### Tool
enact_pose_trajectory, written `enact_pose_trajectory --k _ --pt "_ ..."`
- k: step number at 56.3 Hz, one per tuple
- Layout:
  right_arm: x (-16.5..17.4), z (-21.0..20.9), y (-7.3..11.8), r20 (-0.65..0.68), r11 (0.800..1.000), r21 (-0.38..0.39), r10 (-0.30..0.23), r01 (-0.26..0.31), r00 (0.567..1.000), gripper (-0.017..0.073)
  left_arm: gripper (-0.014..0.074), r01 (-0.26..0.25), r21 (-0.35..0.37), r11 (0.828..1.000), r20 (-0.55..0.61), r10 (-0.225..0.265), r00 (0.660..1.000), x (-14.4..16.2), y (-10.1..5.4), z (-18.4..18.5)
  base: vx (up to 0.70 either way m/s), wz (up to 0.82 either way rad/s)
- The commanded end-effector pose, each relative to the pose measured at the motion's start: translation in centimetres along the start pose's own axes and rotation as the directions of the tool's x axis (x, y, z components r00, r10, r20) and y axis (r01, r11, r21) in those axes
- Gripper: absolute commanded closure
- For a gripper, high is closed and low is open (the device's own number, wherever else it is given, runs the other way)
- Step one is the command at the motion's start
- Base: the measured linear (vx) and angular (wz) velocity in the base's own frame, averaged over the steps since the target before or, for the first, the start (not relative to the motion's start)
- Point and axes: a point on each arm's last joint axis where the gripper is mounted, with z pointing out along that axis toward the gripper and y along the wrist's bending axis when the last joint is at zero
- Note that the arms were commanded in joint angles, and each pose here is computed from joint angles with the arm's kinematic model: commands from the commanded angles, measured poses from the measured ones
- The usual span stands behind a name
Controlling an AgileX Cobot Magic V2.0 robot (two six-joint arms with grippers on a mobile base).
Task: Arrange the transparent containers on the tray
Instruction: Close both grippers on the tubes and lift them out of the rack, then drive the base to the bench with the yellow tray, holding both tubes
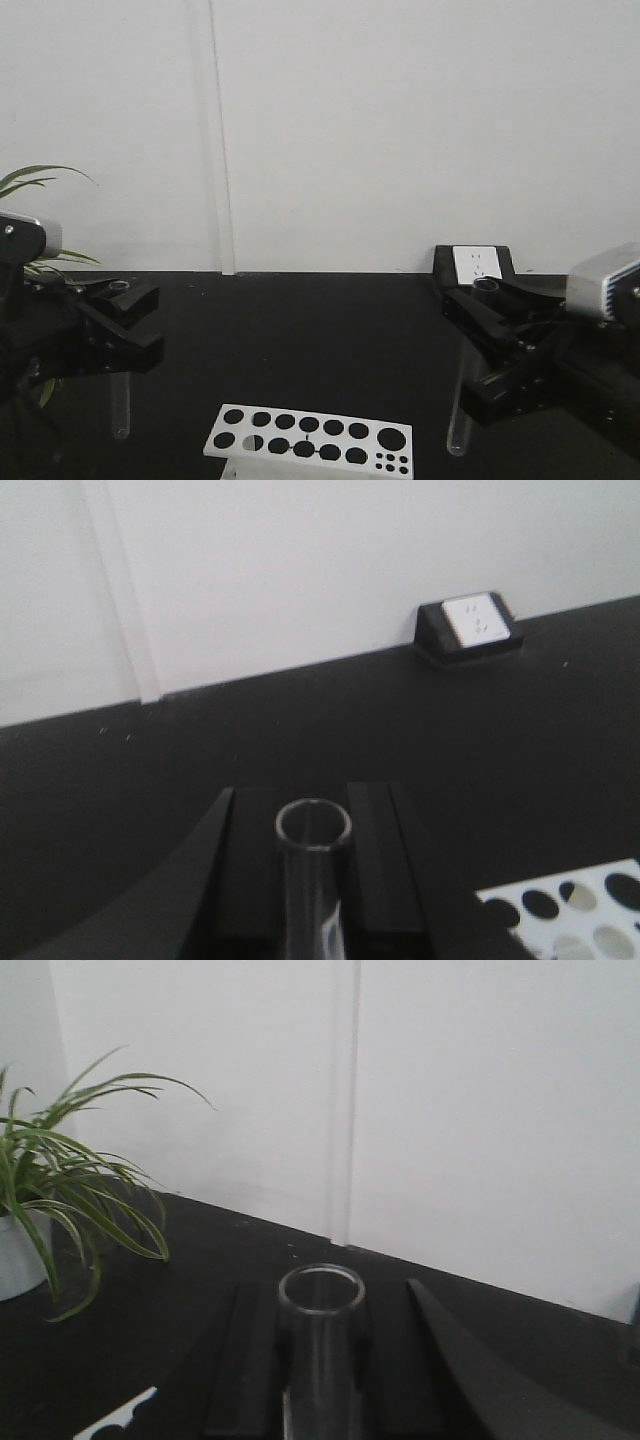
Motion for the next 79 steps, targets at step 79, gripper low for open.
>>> enact_pose_trajectory --k 79 --pt "-4.0 -5.2 0.0 0.091 0.994 0.102 -0.038 0.028 0.995 0.0572 0.0597 -0.135 0.11 0.985 -0.003 0.137 0.991 2.1 -2.4 -6.5 0.0 0.0"
